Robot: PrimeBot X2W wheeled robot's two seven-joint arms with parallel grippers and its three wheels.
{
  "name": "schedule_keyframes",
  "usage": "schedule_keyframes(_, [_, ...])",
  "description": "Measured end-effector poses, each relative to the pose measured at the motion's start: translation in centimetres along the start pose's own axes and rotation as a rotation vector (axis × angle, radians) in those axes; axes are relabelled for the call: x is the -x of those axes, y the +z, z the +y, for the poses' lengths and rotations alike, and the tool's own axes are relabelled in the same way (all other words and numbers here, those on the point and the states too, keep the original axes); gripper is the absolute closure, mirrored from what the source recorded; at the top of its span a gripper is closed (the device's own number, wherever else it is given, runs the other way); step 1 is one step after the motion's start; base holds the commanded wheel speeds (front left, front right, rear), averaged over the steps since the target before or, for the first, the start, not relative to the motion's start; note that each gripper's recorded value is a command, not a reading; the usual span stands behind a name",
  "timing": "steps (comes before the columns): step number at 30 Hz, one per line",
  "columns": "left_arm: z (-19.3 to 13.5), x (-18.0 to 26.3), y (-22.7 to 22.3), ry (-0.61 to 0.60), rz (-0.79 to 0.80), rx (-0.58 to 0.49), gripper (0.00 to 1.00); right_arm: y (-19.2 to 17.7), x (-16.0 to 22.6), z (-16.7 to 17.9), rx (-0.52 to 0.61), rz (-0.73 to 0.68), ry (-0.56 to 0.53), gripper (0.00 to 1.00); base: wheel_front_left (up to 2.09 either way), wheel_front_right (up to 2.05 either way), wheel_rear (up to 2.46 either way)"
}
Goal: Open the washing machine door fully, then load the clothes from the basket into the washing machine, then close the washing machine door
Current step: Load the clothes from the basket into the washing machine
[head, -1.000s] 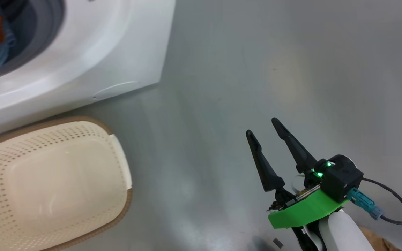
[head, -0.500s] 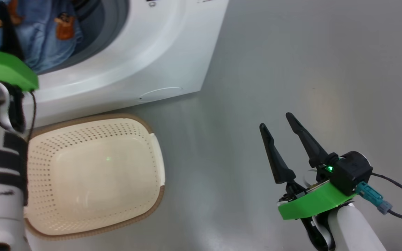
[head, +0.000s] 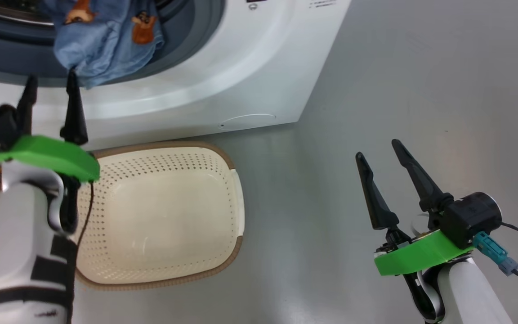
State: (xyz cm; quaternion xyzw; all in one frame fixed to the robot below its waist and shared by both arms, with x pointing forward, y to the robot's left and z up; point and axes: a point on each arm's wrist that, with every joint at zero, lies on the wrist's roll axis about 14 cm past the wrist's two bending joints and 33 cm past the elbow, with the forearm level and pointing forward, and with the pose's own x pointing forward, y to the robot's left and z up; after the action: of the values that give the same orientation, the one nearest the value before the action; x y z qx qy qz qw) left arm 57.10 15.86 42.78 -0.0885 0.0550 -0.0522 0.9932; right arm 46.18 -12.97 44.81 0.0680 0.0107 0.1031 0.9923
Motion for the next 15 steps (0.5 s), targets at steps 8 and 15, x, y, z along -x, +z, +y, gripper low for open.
schedule_keyframes(8, [1.4,3.6,-0.5,0.029,0.000,0.033,0.00,-0.2,-0.7,1.0,0.008,-0.002,0.031,0.00,0.00,0.00,0.00])
schedule_keyframes(15, [2.1,6.1,-0.2,0.046,-0.009,0.053,0.00,0.0,-0.8,1.4,0.014,-0.006,0.043,0.00,0.00,0.00,0.00])
